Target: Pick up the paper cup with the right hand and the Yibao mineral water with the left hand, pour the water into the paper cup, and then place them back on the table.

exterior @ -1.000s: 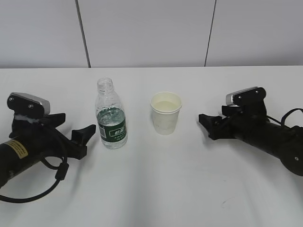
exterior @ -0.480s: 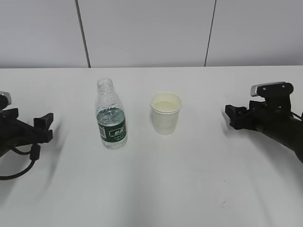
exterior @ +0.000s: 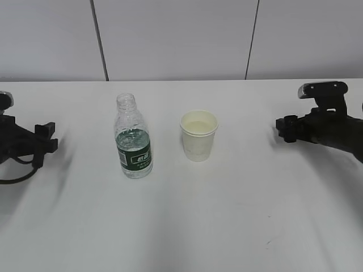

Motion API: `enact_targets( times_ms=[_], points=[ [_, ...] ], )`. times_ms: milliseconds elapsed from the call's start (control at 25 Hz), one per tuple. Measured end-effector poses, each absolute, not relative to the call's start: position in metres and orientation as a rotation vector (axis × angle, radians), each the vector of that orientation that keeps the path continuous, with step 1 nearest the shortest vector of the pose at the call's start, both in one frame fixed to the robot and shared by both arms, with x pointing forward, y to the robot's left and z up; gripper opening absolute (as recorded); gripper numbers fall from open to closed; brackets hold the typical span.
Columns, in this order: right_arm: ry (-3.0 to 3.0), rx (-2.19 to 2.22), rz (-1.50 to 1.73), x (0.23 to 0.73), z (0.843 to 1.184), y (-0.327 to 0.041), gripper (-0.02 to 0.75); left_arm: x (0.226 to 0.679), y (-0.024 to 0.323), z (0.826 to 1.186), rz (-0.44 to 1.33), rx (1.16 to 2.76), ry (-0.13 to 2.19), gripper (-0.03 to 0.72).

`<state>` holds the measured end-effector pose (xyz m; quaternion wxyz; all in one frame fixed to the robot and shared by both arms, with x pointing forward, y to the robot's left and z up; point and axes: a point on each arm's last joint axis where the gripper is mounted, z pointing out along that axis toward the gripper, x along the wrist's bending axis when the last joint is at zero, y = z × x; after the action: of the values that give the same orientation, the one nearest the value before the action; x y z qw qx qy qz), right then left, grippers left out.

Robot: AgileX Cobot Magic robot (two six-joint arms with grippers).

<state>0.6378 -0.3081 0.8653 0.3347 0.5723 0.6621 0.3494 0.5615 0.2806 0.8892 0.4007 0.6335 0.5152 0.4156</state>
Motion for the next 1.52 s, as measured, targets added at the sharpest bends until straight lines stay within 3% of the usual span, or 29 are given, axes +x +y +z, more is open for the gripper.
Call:
enact_targets(
  times_ms=[280,520,1000,1200,1520],
  points=[
    [1.826,1.618,0.706,0.649,0.878,-0.316,0.593,0.574,0.281,0.907,0.981,1.699,1.388,0.541],
    [1.906,1.763,0.460,0.662,0.897,-0.326,0.593,0.590,0.281,0.934,0.796,1.899,1.563,0.540],
    [2.073,1.988,0.220,0.680,0.972,-0.326,0.593,0.615,0.281,0.999,0.506,2.141,1.780,0.520],
    [2.142,2.038,0.133,0.676,0.993,-0.326,0.593,0.612,0.282,1.022,0.387,2.219,1.855,0.520],
    [2.224,2.050,0.063,0.670,0.996,-0.325,0.593,0.592,0.284,1.029,0.142,2.374,1.986,0.513]
  ],
)
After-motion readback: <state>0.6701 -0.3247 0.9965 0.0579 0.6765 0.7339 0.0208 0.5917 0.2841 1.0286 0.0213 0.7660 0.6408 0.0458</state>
